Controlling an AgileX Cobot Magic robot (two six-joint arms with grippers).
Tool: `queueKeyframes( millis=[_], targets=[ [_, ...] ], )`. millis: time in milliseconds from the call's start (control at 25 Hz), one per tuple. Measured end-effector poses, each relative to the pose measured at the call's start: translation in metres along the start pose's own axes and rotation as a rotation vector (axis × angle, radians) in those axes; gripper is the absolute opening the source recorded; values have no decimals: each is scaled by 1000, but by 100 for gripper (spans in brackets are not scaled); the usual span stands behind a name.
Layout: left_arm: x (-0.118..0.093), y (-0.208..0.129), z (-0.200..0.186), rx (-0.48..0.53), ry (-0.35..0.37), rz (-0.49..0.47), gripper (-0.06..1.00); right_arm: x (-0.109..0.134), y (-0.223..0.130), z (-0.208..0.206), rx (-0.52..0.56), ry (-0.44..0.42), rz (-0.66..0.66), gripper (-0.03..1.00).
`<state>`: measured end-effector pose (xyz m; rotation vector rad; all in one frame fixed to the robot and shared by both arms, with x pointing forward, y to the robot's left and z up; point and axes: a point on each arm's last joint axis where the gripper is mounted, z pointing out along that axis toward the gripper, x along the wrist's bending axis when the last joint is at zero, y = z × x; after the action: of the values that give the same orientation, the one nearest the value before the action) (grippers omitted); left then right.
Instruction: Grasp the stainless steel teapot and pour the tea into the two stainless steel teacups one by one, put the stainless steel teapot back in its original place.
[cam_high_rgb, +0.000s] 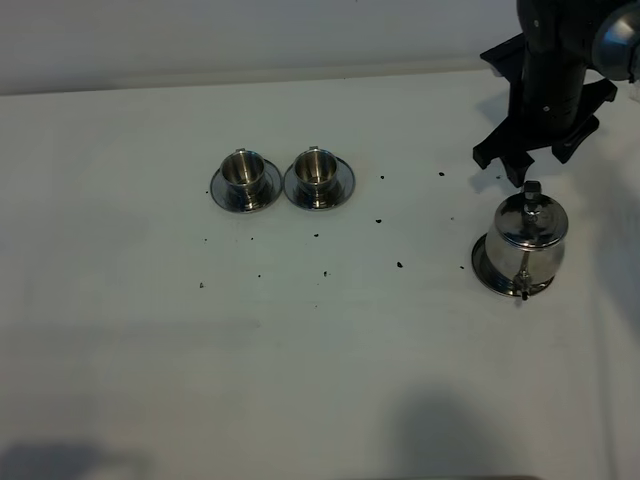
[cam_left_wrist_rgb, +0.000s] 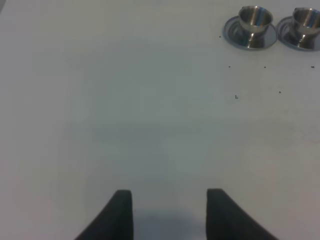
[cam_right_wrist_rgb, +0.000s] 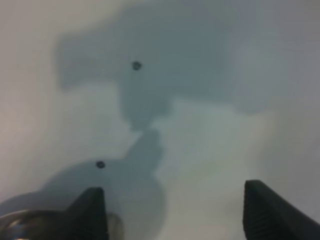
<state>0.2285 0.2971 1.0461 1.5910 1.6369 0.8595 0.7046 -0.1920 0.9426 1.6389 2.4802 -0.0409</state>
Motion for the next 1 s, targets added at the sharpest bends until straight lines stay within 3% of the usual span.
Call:
queueKeyframes(
  millis=[360, 680, 1000],
  targets=[
    [0, 0, 0, 0, 0, 0, 38, -19, -4, 4, 9, 3, 42, 56],
    [0, 0, 0, 0, 0, 0, 38, -13, 2, -4, -36, 95, 38, 56],
    [0, 0, 0, 0, 0, 0, 38, -11, 2, -4, -38, 97, 14, 56]
  ],
)
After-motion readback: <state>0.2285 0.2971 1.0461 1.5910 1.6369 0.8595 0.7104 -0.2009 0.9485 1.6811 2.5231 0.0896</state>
